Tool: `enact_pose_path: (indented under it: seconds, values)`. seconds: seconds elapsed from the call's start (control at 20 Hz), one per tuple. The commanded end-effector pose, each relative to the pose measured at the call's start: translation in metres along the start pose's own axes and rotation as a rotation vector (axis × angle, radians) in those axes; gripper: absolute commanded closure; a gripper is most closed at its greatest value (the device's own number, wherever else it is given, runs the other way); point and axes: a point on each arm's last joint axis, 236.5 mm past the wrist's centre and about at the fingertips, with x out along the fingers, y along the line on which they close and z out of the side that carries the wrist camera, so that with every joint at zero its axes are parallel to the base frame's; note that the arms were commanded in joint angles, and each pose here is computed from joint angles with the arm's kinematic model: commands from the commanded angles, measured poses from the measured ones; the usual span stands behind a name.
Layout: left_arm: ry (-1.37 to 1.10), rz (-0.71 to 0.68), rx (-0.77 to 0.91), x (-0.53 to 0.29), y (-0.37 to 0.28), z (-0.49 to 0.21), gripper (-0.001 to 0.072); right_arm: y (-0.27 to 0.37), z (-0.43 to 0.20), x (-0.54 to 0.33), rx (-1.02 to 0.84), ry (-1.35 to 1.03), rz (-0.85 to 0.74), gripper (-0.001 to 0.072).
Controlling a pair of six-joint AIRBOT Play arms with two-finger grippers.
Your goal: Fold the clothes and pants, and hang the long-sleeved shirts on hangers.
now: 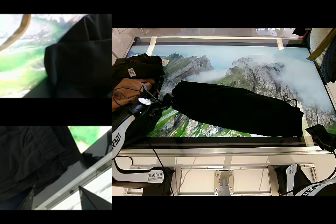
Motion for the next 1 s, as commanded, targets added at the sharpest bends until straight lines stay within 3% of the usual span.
enact_pose_path:
  seconds: [0.0, 0.25, 0.5, 0.7, 0.9, 0.95]
  values:
    - [-0.024, 0.003, 0.015, 0.001, 0.0, 0.007, 0.0698, 0.001, -0.002, 0.0, 0.0, 0.006, 0.007, 0.0132]
    - [-0.048, 0.002, 0.115, -0.022, -0.007, 0.018, 0.0699, -0.045, -0.033, -0.006, -0.01, 0.141, -0.188, 0.0131]
    - [-0.076, 0.005, 0.272, -0.067, -0.022, 0.027, 0.0699, 0.003, -0.001, 0.006, 0.072, 0.017, 0.03, 0.0173]
    - [-0.091, 0.001, 0.282, -0.072, -0.025, 0.03, 0.0699, 0.02, -0.023, 0.054, 0.19, 0.156, 0.222, 0.0172]
    - [-0.089, 0.001, 0.282, -0.072, -0.025, 0.03, 0.0699, 0.005, -0.029, 0.084, 0.249, 0.162, 0.215, 0.0176]
    - [-0.089, 0.001, 0.282, -0.072, -0.025, 0.03, 0.0698, 0.002, -0.032, 0.086, 0.247, 0.172, 0.204, 0.0239]
